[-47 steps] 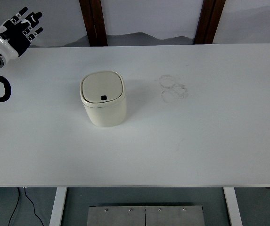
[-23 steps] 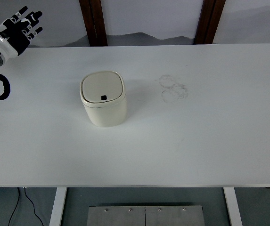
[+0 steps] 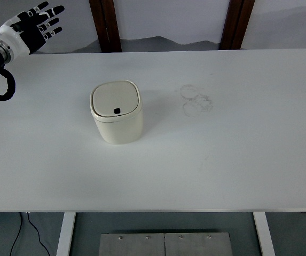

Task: Open trash can
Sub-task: 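Extend the left hand toward the cream trash can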

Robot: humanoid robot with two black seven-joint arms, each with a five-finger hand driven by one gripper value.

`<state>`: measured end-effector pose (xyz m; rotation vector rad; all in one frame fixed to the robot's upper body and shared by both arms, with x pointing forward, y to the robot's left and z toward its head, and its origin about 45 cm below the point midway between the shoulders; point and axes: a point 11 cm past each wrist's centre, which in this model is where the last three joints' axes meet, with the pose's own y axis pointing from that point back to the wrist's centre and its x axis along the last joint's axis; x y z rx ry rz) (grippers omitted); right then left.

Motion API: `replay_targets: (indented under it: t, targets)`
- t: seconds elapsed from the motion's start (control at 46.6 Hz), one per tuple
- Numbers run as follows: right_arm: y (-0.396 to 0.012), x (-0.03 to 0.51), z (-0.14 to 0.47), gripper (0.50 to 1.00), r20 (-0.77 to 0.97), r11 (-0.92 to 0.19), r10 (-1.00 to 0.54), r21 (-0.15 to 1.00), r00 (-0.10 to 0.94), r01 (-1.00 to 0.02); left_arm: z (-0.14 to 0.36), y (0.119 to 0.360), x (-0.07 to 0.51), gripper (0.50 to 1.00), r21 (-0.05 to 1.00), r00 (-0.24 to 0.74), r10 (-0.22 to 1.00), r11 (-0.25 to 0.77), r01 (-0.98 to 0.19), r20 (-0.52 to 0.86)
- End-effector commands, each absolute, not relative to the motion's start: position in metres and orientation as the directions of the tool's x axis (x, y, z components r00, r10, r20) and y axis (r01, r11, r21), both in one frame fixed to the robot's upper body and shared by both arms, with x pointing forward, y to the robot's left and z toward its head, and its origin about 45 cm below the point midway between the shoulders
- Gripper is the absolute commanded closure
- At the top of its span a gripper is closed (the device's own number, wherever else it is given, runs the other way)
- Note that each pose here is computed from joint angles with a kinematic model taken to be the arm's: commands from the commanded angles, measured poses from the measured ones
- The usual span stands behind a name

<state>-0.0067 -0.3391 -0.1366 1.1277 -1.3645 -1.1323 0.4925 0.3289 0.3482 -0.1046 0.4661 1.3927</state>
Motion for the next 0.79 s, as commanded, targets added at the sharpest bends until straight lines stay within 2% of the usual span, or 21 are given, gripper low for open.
replay_targets:
  t: [0.0,0.172,0.408,0.773]
  targets:
    - [-0.339,-0.007,-0.137,0.505,0.125,0.129,-0.990,0.990,-0.072,-0.060,0.360,0.321,0.488,0.500,0.200,0.150,0.934,0.222,-0.954,-0.324]
    - [-0.339,-0.007,-0.137,0.505,0.123,0.128,-0.990,0.990,-0.072,-0.061,0.369,0.299,0.474,0.500,0.278,0.263,0.953,0.296,-0.914,-0.150]
    - [-0.339,-0.007,-0.137,0.505,0.125,0.129,-0.990,0.990,-0.072,-0.060,0.383,0.275,0.466,0.500,0.360,0.390,0.919,0.345,-0.867,0.059]
    - [-0.339,-0.007,-0.137,0.505,0.126,0.131,-0.989,0.990,-0.073,-0.059,0.383,0.218,0.443,0.500,0.526,0.581,0.765,0.385,-0.758,0.278]
